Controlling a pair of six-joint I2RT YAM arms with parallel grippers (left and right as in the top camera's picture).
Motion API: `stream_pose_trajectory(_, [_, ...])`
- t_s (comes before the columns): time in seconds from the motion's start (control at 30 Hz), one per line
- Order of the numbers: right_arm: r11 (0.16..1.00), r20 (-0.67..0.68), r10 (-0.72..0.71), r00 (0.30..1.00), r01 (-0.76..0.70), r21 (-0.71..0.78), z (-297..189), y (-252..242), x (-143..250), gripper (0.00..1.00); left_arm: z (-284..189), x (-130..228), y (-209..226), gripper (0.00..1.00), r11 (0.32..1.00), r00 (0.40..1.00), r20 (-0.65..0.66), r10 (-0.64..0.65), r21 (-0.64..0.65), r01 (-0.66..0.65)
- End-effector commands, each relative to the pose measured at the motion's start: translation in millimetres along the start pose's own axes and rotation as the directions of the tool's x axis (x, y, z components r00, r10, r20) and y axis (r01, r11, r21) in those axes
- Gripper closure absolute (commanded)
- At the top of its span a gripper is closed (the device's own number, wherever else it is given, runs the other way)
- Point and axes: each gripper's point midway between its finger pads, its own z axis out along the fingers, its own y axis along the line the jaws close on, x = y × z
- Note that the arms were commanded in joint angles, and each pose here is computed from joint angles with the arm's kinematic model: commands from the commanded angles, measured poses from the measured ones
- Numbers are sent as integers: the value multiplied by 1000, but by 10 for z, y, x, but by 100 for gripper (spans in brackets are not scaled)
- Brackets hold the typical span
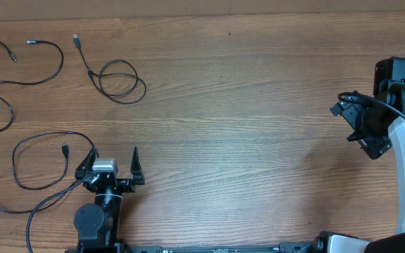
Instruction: Untangle cables
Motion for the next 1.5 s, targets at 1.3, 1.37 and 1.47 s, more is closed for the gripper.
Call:
stream_pose_trajectory(1.3, [1000, 30, 8, 1000, -8, -12, -106, -19, -51, 0, 1, 13, -33, 0, 999, 999, 0, 39, 21, -39])
stream_pose_trajectory(1.37, [1000, 44, 12, 999, -11, -24, -124, -6, -82, 0, 1, 13, -33, 0, 999, 999, 0, 39, 21, -39])
stream_pose_trajectory(1.47, [999, 70, 15, 997, -11, -48, -187, 12, -103, 0, 1, 13, -33, 0, 999, 999, 0, 39, 21, -39])
